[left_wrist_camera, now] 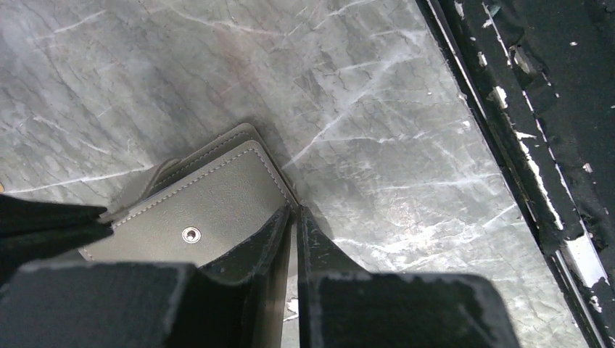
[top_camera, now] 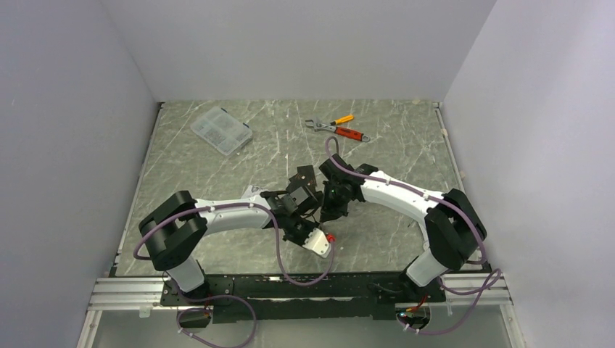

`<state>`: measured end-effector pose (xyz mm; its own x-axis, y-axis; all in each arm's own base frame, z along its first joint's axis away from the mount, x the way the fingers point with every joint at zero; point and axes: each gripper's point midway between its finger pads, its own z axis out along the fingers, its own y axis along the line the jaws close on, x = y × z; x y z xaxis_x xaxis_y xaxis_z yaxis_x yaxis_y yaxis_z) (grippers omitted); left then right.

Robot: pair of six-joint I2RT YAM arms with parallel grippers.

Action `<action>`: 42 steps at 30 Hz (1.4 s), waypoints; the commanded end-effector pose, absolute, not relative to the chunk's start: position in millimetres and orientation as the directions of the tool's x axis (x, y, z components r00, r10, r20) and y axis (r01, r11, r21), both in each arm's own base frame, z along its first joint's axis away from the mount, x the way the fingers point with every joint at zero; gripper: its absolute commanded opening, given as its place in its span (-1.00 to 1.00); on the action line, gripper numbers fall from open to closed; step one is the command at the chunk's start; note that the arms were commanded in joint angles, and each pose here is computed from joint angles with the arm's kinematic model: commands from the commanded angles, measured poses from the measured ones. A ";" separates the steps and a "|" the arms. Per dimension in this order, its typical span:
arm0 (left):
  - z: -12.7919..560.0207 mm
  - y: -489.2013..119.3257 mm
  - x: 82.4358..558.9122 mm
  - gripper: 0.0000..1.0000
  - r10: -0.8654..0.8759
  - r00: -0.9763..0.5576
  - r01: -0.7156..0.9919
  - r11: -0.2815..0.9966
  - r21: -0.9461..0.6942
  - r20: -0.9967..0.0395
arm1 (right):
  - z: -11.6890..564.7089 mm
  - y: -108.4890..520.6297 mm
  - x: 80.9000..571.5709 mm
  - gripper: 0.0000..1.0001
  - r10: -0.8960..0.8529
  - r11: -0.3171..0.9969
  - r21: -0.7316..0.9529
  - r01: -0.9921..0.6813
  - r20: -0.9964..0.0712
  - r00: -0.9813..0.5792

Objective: Put the credit cards into the card holder
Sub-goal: Close the card holder at the center of the board.

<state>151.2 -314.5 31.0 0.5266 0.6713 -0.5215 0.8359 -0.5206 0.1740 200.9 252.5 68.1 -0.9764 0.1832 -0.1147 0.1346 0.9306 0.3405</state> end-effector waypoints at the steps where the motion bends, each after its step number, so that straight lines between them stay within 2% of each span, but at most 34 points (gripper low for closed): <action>1: 27.5 -323.5 146.1 -0.72 0.645 0.544 0.817 -0.553 0.164 -0.537 | 73.0 274.0 209.2 -1.00 0.162 0.900 0.423 0.101 -0.112 -0.980; 28: 29.9 -306.2 144.7 -0.72 0.660 0.556 0.815 -0.553 0.173 -0.505 | 48.2 290.2 211.6 -1.00 0.100 0.909 0.412 0.062 -0.072 -0.992; 42: 39.3 -302.8 153.0 -0.73 0.663 0.556 0.823 -0.524 0.220 -0.502 | 38.8 288.2 201.4 -1.00 0.040 0.944 0.329 0.023 -0.045 -0.998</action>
